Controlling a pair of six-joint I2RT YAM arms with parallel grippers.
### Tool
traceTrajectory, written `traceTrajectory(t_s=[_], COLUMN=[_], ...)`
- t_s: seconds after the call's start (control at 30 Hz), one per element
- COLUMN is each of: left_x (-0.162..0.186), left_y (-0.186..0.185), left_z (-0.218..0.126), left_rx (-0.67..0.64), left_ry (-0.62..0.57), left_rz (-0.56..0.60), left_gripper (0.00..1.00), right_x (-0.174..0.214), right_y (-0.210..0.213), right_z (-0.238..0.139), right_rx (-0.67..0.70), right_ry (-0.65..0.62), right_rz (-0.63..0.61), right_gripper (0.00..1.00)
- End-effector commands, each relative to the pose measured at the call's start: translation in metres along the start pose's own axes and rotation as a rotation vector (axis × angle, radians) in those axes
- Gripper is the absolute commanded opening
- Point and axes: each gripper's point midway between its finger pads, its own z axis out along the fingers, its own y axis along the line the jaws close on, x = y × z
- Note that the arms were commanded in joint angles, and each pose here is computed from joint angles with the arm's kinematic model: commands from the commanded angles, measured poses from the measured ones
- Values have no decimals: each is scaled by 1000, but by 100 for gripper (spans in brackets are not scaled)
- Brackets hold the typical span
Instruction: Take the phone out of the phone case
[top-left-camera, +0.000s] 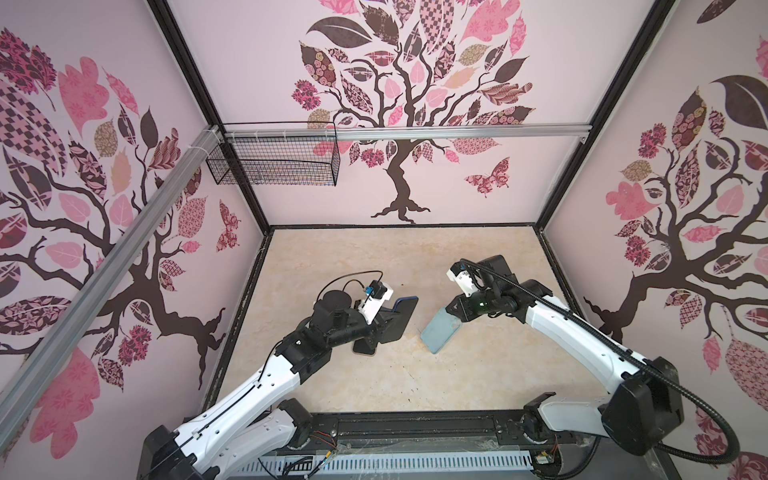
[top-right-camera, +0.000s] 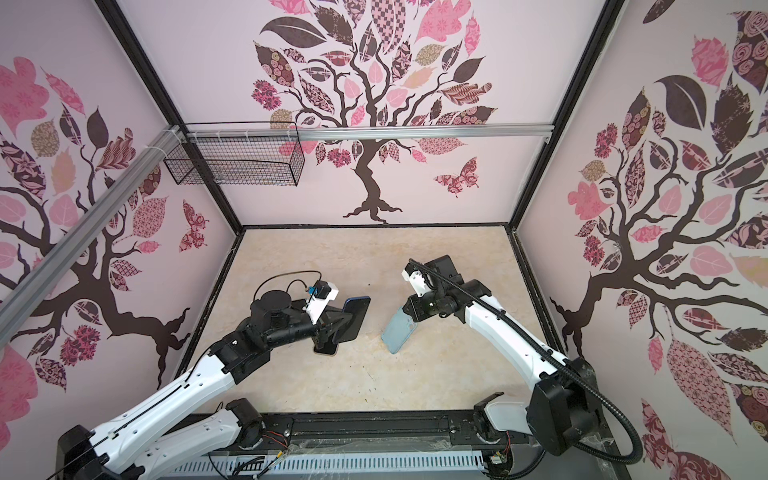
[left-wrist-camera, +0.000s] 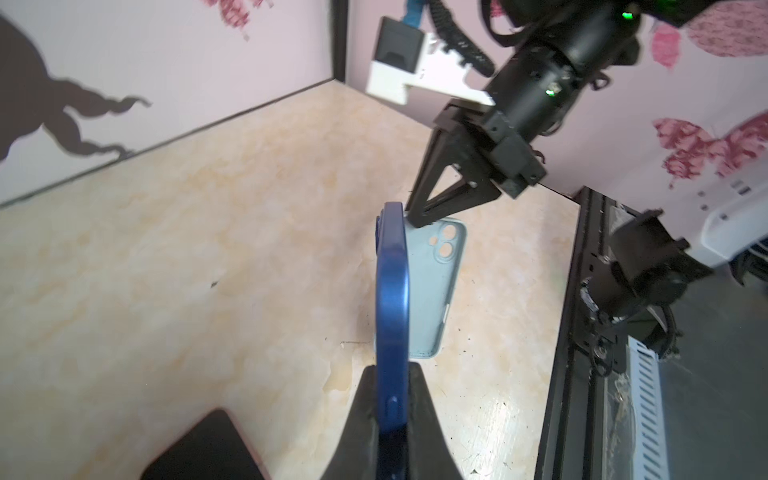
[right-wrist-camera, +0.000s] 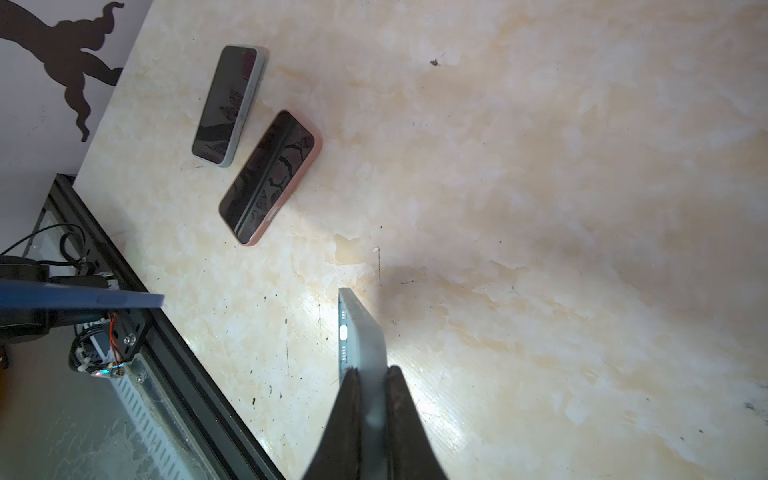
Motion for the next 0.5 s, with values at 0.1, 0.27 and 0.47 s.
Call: traceTrajectory(t_s=[0.1, 0.27, 0.47], left_x=[-24, -8, 10], left_y=[29, 41, 61], left_z=[-6, -7, -9], left_rx=[-140, -211, -338], left_ry=[7, 75, 173], left_rz=[-158, -189, -246], left_gripper=[0, 0, 0], right_x=[-12, -21, -37], right_y=[-21, -40, -59], right_z=[20, 30, 30], right_rx=[83, 169, 273], right_ry=[35, 34, -50], right_rz=[-18, 14, 129], right_gripper=[0, 4, 29])
